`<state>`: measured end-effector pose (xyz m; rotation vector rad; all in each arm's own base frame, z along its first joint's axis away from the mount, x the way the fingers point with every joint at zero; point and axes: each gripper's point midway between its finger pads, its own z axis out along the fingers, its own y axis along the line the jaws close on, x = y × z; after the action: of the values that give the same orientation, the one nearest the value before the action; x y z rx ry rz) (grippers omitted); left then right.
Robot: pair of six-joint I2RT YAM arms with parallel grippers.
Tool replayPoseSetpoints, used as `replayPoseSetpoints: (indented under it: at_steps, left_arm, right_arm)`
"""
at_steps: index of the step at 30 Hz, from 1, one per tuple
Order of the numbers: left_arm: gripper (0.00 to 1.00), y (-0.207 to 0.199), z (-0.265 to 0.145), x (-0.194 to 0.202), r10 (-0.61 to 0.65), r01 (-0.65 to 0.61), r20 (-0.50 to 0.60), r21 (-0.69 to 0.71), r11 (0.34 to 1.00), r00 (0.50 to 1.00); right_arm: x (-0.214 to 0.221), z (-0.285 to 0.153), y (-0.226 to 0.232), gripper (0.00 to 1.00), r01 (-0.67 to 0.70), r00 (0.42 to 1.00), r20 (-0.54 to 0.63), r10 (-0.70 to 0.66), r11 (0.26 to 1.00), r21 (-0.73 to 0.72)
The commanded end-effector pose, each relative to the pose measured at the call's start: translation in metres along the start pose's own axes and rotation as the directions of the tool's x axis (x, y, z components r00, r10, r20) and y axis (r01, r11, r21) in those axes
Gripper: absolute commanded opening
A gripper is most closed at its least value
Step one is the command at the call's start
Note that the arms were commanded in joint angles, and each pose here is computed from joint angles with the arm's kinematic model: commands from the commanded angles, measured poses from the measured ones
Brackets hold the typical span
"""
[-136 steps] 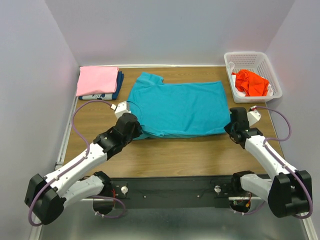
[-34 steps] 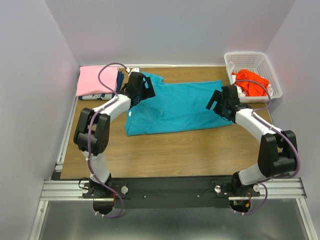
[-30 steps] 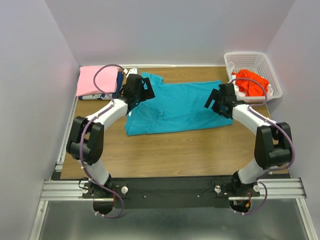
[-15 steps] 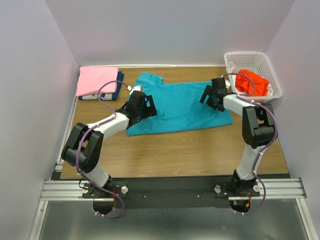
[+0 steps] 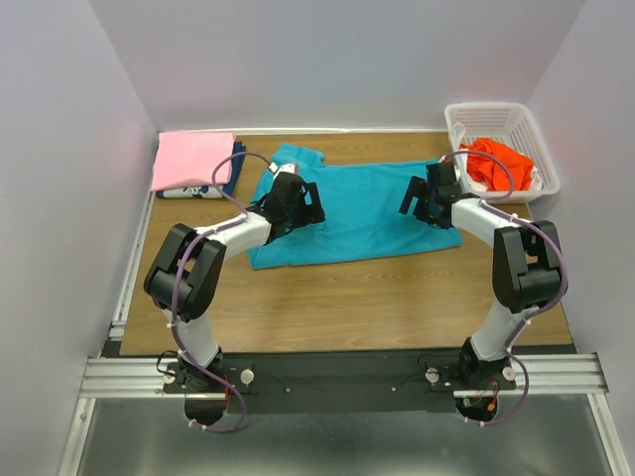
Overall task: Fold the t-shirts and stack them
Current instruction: Fold the tshirt
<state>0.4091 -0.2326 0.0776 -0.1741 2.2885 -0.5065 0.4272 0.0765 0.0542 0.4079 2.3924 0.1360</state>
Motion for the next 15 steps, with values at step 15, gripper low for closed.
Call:
replayPoseSetpoints:
  at_steps: [15]
  left_arm:
    - [0.98, 0.056, -0.024, 0.086, -0.066, 0.042, -0.178, -0.136, 0.990, 0.982]
  right_arm:
    - [0.100, -0.015, -0.023, 1.00, 0.009, 0.982, -0.188, -0.009, 1.000, 0.004]
